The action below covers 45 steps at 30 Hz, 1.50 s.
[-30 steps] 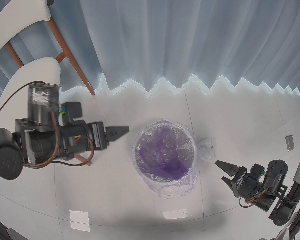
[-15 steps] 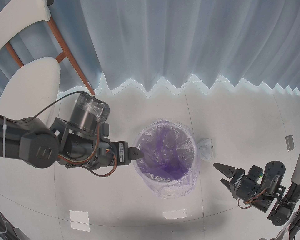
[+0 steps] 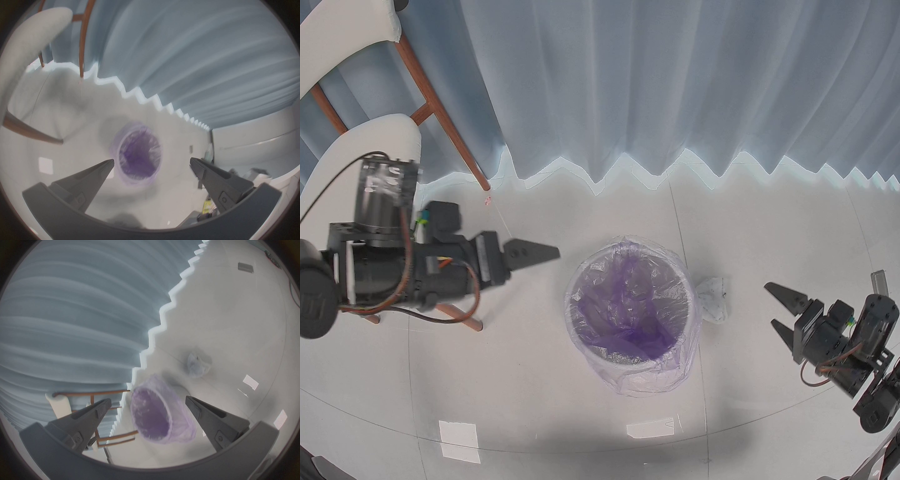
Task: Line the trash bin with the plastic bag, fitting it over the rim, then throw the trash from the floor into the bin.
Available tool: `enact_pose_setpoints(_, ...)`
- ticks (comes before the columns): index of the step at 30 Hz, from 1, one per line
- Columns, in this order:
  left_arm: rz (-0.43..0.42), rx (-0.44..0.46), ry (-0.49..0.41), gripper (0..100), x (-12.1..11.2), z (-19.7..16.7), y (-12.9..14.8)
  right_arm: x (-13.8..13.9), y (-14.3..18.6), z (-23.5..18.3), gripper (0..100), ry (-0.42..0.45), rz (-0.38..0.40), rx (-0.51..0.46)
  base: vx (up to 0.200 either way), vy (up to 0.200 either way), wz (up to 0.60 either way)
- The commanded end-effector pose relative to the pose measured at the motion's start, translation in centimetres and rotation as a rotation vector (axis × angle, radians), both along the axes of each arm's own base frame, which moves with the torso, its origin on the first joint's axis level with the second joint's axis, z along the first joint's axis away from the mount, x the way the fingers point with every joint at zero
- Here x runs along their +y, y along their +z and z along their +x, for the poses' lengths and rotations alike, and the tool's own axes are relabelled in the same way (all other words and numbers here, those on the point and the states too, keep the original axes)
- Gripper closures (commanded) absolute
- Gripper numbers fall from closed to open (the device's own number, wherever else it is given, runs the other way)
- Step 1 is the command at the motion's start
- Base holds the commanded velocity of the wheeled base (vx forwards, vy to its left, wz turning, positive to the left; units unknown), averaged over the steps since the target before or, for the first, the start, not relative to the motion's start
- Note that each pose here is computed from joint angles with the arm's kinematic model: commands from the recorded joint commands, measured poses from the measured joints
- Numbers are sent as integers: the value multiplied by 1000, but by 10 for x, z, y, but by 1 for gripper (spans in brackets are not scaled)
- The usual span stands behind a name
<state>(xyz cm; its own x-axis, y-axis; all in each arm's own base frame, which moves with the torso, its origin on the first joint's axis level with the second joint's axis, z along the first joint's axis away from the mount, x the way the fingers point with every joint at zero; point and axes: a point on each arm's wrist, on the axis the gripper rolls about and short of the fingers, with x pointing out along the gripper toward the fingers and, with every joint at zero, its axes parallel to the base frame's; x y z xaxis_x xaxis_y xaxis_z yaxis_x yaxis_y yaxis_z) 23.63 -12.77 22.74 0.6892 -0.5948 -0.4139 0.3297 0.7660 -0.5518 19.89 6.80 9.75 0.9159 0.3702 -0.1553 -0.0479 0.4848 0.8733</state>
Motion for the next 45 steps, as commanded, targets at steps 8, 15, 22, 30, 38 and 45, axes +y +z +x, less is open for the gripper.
enact_pose_setpoints(8, -543, -433, 6, 0, 79, -96, 59, -69, 40, 84, 0, -70, -266, 132, 0, 0, 0)
enact_pose_setpoints(15, -615, -465, 73, 0, 92, -98, 77, -48, -6, 98, 0, 89, -591, 166, 0, -114, 0)
enact_pose_setpoints(22, -638, -516, 92, 0, 99, -109, 89, 9, -35, 101, 0, 179, -688, 219, 0, -200, 0)
enact_pose_setpoints(30, -642, -535, 88, 0, 100, -114, 93, 36, -98, 117, 0, 30, -825, 251, 0, -200, 0)
enact_pose_setpoints(38, -641, -531, 83, 0, 100, -116, 91, 47, -93, 120, 0, 15, -772, 141, 0, -200, 0)
enact_pose_setpoints(45, -647, -534, 81, 0, 100, -117, 93, 78, -95, 139, 0, 41, -694, 86, 0, -86, 0)
